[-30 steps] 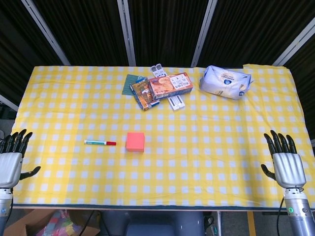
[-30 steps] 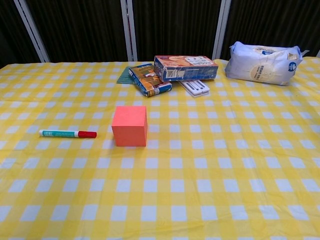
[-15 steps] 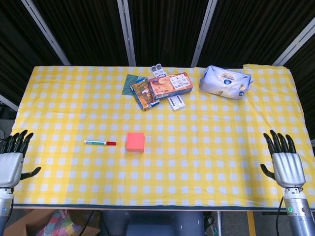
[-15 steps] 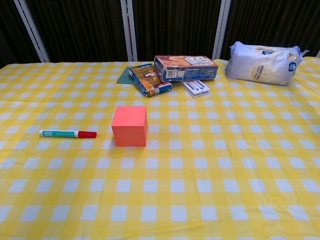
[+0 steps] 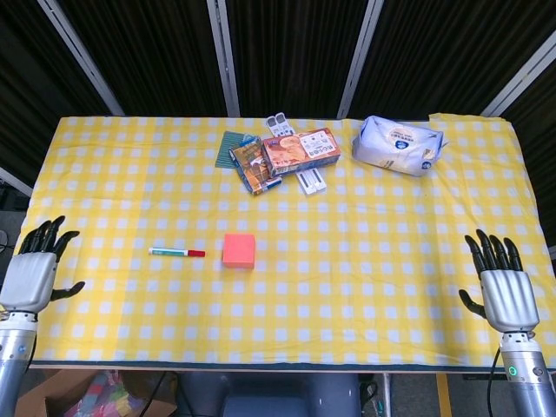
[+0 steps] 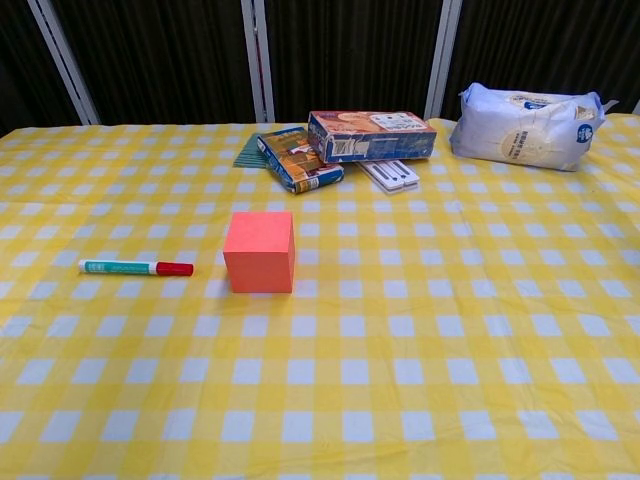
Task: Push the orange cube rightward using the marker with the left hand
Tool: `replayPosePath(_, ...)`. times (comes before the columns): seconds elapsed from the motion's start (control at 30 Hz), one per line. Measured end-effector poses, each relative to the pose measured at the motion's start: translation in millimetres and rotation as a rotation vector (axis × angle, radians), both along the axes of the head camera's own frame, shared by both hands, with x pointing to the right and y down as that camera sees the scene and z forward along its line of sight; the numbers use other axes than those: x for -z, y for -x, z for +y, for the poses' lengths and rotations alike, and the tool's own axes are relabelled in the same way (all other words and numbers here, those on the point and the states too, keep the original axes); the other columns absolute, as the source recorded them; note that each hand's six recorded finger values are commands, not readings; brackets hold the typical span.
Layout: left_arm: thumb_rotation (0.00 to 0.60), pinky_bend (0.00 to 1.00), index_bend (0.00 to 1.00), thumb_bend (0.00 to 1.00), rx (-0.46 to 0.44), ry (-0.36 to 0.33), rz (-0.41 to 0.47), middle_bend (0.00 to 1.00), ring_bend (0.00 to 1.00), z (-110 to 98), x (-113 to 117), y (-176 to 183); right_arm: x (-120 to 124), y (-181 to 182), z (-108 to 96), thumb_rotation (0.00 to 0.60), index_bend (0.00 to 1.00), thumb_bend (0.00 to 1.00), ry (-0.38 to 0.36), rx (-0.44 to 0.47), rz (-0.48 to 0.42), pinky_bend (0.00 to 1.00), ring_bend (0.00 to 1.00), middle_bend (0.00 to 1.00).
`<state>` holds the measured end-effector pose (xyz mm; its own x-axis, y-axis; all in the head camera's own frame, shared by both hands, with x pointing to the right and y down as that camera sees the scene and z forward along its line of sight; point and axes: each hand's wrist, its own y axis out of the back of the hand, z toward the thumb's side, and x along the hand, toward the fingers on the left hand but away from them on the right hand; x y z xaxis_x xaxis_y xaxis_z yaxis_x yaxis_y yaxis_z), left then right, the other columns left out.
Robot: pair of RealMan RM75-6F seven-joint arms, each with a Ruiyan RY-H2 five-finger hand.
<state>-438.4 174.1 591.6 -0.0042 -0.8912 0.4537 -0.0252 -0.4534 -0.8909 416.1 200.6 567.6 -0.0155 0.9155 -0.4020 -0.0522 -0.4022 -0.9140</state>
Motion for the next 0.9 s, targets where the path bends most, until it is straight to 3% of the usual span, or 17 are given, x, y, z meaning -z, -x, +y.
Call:
replayPosePath(0.33, 0.6, 0.13, 0.44, 0.21, -0.051, 0.083, -0.031, 0.1, 0.0, -38.9, -48.4, -51.0, -0.1, -0.5, -0.1, 0.6, 0.0, 0.3, 0.002, -0.004, -0.011, 0.0, 0.0, 0.0)
replayPosePath(0.63, 0.6, 0.13, 0.47, 0.25, -0.069, 0.155, -0.072, 0.11, 0.0, -53.9, -94.6, -92.9, -0.2, -1.6, -0.8, 0.6, 0.0, 0.3, 0.006, -0.011, -0.023, 0.0, 0.0, 0.0)
replayPosePath(0.9, 0.6, 0.13, 0.48, 0.27, -0.076, 0.181, -0.083, 0.11, 0.0, -60.3, -115.5, -113.6, 0.3, -1.2, -1.0, 0.6, 0.0, 0.3, 0.005, -0.018, -0.04, 0.0, 0.0, 0.0)
